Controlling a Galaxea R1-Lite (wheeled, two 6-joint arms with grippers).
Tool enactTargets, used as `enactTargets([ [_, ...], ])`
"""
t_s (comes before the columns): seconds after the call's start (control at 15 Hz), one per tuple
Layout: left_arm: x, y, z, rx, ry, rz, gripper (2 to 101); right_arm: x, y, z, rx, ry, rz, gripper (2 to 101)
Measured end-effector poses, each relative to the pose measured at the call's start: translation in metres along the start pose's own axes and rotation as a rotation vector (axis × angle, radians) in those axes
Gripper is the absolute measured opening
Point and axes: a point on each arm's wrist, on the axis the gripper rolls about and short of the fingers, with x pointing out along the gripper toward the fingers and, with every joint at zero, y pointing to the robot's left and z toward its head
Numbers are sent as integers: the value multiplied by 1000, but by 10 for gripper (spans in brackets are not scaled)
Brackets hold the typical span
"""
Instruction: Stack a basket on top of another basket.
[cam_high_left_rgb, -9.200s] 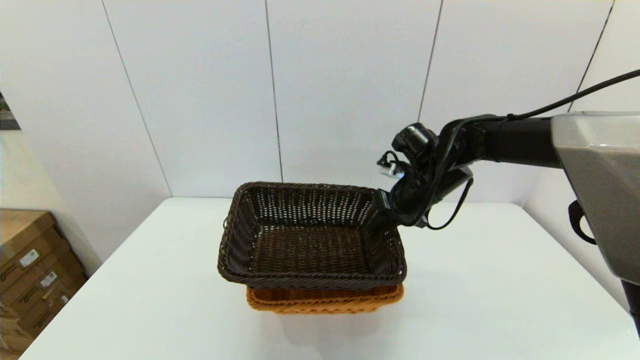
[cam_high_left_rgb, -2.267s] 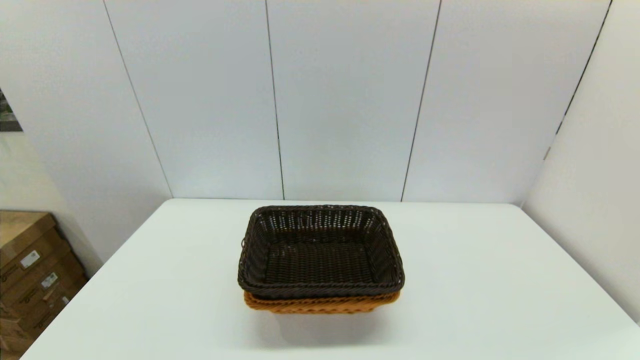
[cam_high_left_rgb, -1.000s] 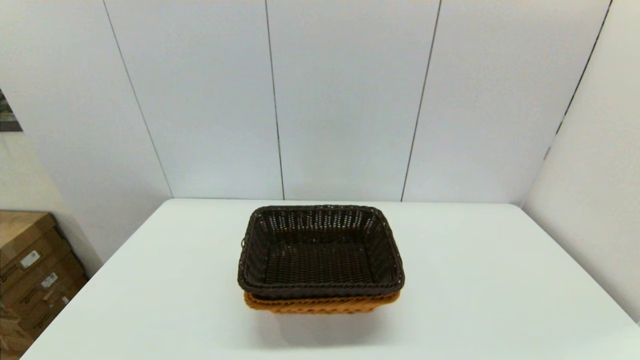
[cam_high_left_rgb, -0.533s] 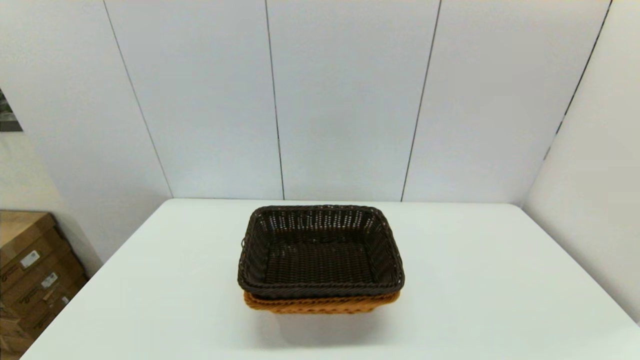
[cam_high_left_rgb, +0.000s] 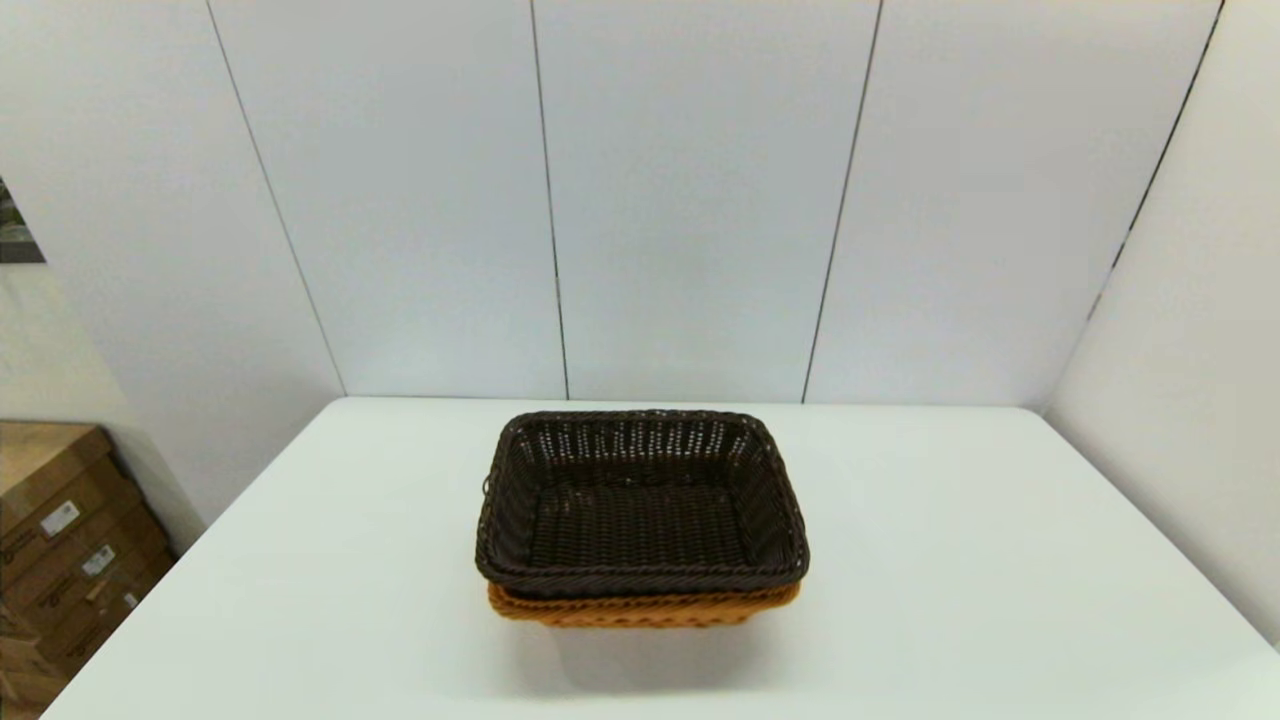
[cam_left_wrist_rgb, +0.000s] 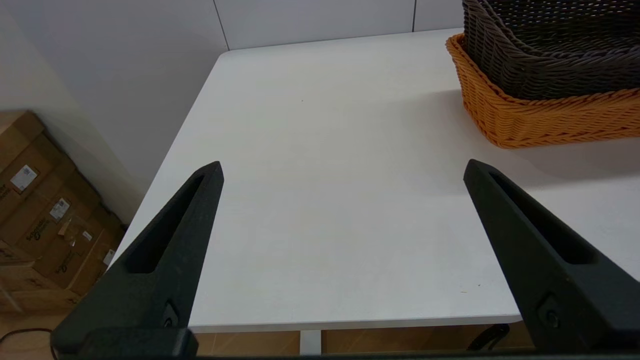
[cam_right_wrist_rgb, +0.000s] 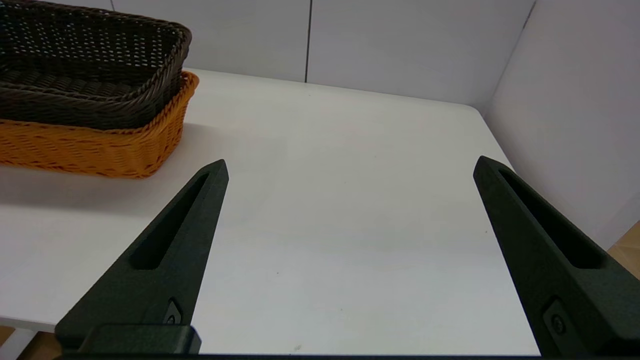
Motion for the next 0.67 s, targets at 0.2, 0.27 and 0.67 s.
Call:
enactTargets([
  [0.2, 0, 0, 0, 0, 0, -1, 978, 0, 0, 0, 0, 0, 0, 973],
  [0.27, 0, 0, 0, 0, 0, -1, 978, 0, 0, 0, -1, 0, 0, 973],
  [0.67, 0, 0, 0, 0, 0, 0, 978, 0, 0, 0, -3, 0, 0, 973],
])
